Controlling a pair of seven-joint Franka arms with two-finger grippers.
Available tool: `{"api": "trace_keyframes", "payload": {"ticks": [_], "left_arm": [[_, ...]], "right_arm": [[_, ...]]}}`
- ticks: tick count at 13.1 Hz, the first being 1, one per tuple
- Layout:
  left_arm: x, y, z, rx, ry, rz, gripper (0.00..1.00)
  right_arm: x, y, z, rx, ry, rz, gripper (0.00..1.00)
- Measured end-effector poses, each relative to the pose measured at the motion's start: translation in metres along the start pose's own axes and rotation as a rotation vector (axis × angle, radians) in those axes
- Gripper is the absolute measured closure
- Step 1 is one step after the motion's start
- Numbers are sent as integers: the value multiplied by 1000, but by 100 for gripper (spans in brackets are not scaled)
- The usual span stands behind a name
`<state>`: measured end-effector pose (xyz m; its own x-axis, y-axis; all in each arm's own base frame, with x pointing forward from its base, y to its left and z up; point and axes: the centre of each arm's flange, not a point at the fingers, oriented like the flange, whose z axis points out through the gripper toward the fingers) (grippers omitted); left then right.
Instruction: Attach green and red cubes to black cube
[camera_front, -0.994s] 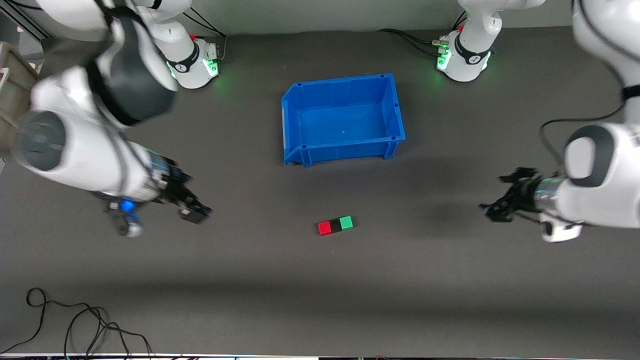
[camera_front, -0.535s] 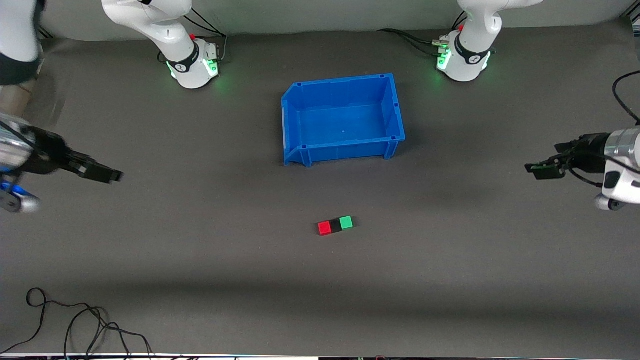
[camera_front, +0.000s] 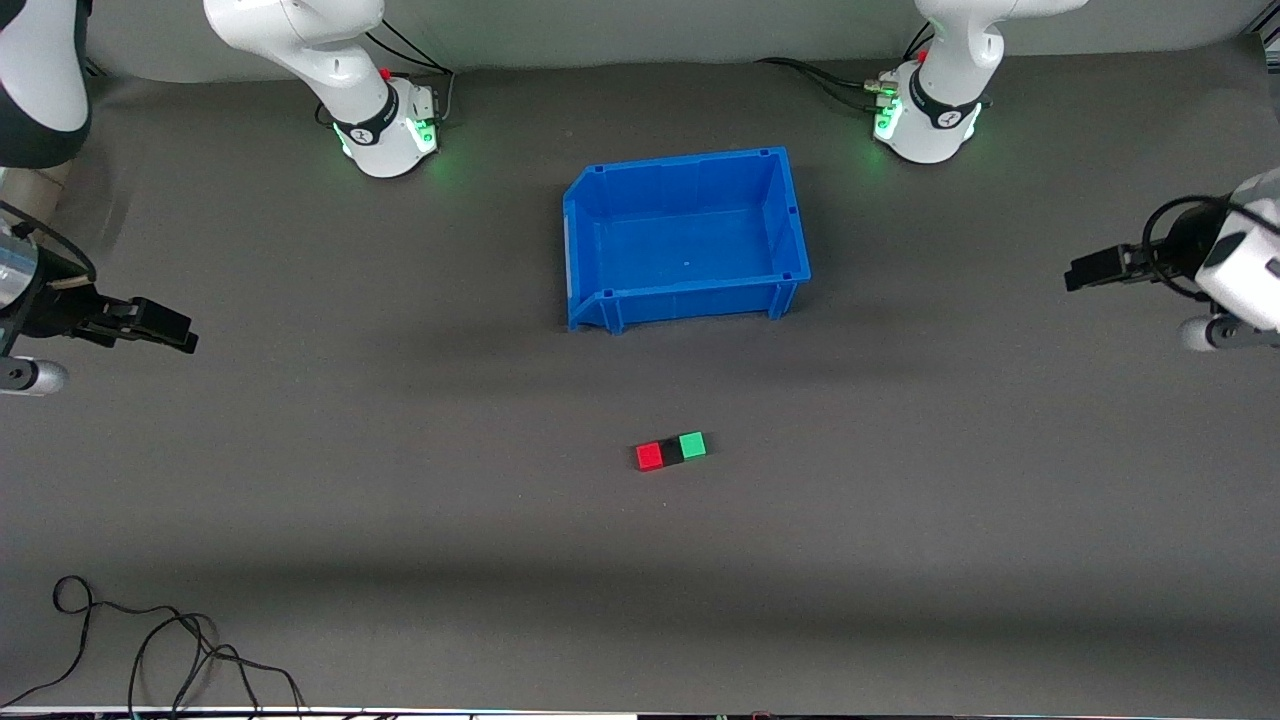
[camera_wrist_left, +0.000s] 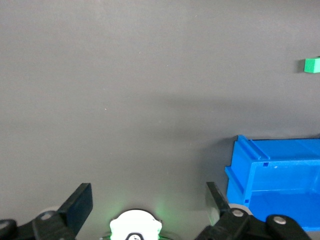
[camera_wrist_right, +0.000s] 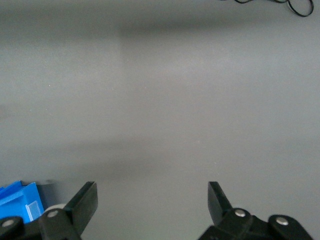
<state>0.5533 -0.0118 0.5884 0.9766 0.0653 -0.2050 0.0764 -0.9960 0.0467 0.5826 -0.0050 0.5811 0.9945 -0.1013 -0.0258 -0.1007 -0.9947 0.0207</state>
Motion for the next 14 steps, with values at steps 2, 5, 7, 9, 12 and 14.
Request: {"api": "trace_keyframes", "payload": {"ticks": [2,5,7,9,12,14], "left_arm": [[-12,-1,-13,12,35,43,0],[-18,7,-23,49,99,87,0],[-13,11,-20,52,129,96,0],[-5,12,-11,52,132,99,0],[-2,12,-8,51,128,101,0],[-3,18,-11,51,135,113,0]], "right_arm": [[-10,2,0,7,7,-5,2],[-15,1,-2,10,11,-9,2],[-15,1,-2,10,12,-9,2],[-14,6,-2,12,12,-2,2],[-14,13,-4,15,15,10,0],[-16,16,-8,15,23,14,0]]}}
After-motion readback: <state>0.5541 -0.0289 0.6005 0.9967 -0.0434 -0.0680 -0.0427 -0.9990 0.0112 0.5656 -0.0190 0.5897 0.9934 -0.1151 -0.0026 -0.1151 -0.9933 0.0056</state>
